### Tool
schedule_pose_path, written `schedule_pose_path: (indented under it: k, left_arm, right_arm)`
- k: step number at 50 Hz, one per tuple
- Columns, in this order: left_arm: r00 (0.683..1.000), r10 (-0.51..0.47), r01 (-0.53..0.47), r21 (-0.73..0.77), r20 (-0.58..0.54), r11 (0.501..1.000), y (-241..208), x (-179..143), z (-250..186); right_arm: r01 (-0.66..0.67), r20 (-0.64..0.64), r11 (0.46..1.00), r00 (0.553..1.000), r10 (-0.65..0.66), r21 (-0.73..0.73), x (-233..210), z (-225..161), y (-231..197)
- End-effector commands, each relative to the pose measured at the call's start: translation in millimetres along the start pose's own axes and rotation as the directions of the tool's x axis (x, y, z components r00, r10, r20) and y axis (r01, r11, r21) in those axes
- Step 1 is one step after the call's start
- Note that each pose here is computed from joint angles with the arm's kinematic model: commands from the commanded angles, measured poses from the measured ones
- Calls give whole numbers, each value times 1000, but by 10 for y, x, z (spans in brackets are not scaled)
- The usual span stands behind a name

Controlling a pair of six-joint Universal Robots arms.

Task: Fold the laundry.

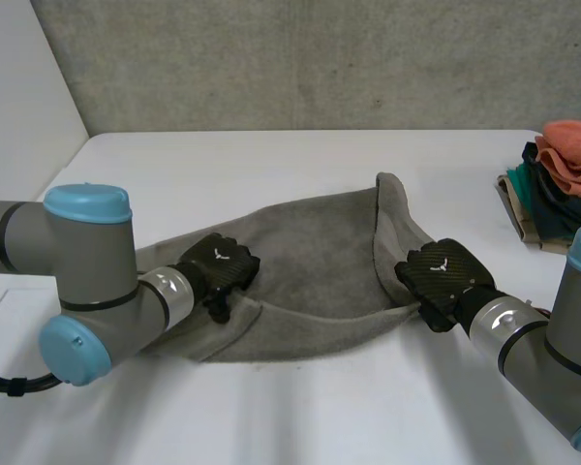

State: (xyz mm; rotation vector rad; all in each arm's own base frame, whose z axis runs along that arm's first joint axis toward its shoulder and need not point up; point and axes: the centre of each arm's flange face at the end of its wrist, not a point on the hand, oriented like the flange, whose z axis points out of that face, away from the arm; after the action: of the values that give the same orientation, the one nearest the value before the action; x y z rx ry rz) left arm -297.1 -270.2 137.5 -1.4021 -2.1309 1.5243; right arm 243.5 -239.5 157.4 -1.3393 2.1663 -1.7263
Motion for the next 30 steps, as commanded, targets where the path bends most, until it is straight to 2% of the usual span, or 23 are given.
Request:
schedule_pose_path:
  k: [1, 9, 30]
  left_arm:
    - [1000, 5, -4, -35, 28, 999, 43, 24, 10]
    - [1000, 15, -16, -47, -16, 999, 46, 201, -50]
    - [999, 29, -30, -38, -28, 999, -17, 319, -86]
  right_arm:
    - [0, -4, 1000, 1000, 0, -2, 10, 1, -5]
    - [4, -9, 1000, 1000, -4, 5, 29, -1, -35]
    - [6, -9, 1000, 1000, -6, 5, 26, -9, -40]
